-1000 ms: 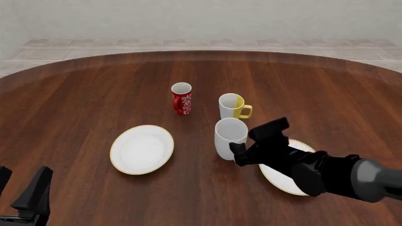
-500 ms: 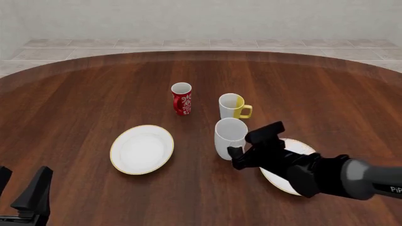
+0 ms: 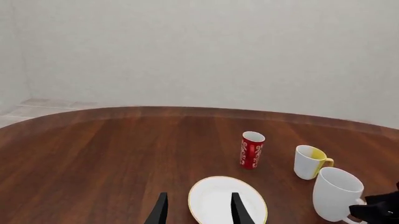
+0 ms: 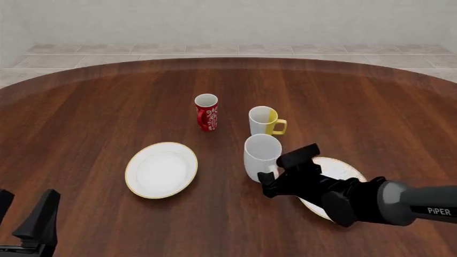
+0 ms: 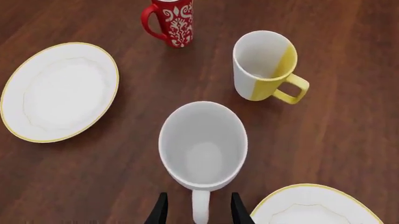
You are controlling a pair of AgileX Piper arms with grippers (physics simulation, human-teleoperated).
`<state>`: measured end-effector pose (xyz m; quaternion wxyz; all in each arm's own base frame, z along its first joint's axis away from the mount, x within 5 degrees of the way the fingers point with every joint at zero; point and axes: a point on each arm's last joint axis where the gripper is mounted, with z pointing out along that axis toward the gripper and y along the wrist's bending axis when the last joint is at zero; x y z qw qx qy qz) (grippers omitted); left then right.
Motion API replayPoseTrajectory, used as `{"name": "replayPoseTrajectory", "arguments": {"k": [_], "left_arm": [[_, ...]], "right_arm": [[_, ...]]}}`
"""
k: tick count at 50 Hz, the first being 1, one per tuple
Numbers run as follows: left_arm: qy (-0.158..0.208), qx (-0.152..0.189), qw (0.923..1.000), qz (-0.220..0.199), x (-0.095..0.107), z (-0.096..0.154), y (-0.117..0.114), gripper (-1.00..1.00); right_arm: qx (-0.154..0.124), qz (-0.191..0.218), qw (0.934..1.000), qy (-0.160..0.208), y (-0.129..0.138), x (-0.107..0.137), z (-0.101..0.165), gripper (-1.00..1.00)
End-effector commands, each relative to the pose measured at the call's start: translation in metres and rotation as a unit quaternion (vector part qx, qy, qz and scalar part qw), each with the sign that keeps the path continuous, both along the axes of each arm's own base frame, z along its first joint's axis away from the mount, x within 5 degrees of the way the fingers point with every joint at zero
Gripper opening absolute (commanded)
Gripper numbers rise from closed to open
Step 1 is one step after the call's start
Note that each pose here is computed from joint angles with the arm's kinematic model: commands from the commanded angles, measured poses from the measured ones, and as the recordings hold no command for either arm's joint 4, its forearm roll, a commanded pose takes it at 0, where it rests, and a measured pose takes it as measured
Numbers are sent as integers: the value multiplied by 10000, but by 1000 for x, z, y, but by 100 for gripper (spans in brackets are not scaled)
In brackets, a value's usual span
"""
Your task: Put the white mug on the left plate.
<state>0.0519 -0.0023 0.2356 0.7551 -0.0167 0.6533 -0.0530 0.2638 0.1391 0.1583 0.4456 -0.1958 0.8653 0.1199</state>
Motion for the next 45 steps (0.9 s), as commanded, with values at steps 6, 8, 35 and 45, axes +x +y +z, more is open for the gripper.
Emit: {"name": "replayPoseTrajectory", "arguments": {"k": [6,8,35,45], "left_arm": [[-5,-5,10000,3,0,0,0,100],[-6,-4,10000,2,0,0,0,100],[-7,-24,10000,14,0,1,0,100],[-20,-40,10000,25,0,2,0,100]], "right_arm": [[-21,-8,9999,107,1,0,-10,100],[-20,-17,9999,114,1,0,-11,100],[-106,47,9999,-38,-5,-5,-7,-100],[-187,218,9993,-237,-1,-5,9,-100]]}}
